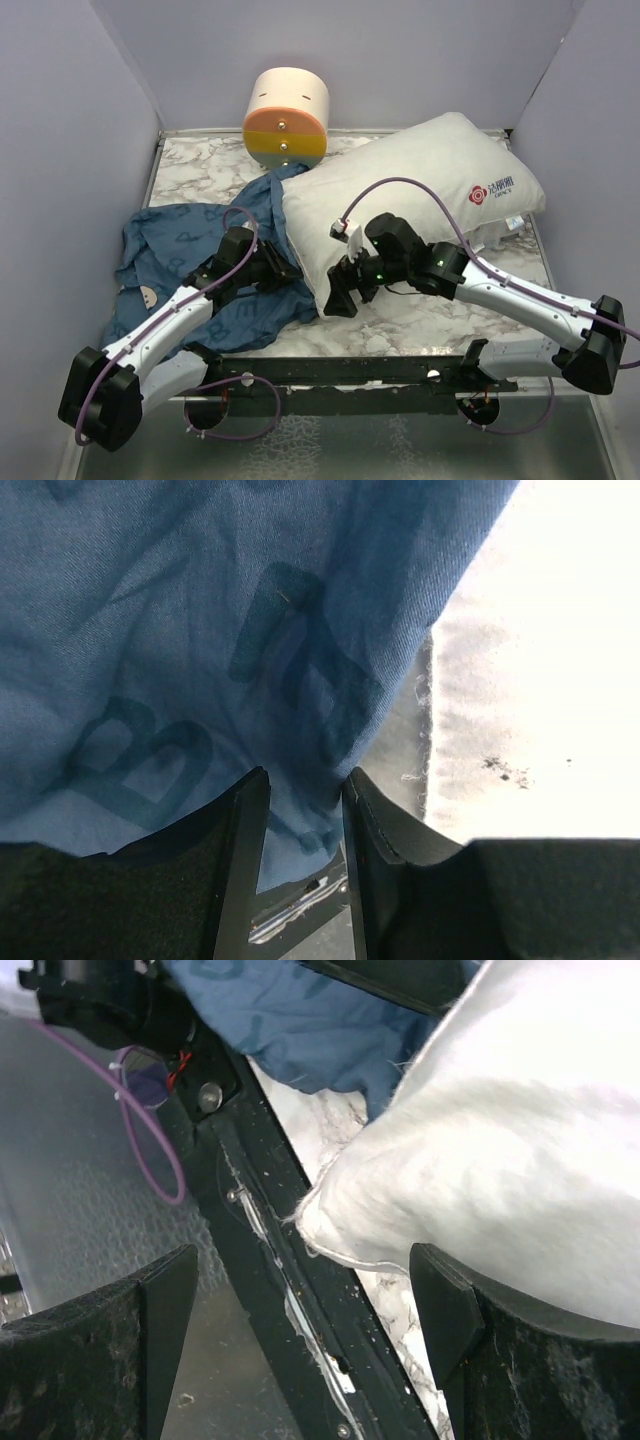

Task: Put the pillow into the pillowcase
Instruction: Stuff the pillow into the pillowcase.

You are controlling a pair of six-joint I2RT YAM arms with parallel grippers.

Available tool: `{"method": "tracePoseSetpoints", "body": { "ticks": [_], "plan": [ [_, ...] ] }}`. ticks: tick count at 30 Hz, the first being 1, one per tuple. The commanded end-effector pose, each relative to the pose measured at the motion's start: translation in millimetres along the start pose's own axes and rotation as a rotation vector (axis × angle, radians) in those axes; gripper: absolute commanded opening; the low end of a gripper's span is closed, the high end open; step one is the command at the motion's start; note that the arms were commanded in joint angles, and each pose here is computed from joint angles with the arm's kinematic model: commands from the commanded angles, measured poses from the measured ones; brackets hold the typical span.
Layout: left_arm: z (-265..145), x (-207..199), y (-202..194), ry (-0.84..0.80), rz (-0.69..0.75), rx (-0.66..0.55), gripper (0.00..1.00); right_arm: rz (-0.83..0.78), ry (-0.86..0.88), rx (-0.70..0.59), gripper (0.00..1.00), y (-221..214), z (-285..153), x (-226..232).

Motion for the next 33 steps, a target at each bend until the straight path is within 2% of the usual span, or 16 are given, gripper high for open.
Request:
{"method": "tracePoseSetpoints", "body": {
  "ticks": [1, 7, 10, 15, 19, 23, 33],
  "plan": [
    [6, 0, 3, -0.003, 0.024, -0.028, 0.39, 0.133, -0.123, 0.003, 0.86, -7, 10, -7],
    [12, -2, 8, 0.005, 0.038, -0.036, 0.36, 0.225, -0.204, 0.000, 0.84, -13, 27, -17],
    [13, -6, 11, 0.000, 0.051, -0.041, 0.26, 0.252, -0.256, -0.026, 0.80, -14, 31, -22],
    [13, -9, 12, -0.008, 0.071, -0.035, 0.13, 0.266, -0.318, -0.091, 0.54, -8, 35, -28],
    [10, -10, 11, -0.024, 0.082, -0.027, 0.01, 0.259, -0.349, -0.134, 0.26, 1, 38, -30],
    [1, -13, 9, -0.043, 0.107, -0.024, 0.00, 0.258, -0.353, -0.190, 0.09, 10, 37, -28],
    [-25, -25, 1, -0.150, 0.173, 0.034, 0.00, 0.190, -0.338, -0.321, 0.02, 37, 39, -26]
  ]
}}
Point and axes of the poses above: each gripper's point midway between its finger pads, its own z axis out along the fingers, its own x axis along the line the jaws close on, y = z × x, the point moved 10 cm from there along -z, back along the fingers, and after that the axes turned 3 degrees about z, right-handed, at the moved point
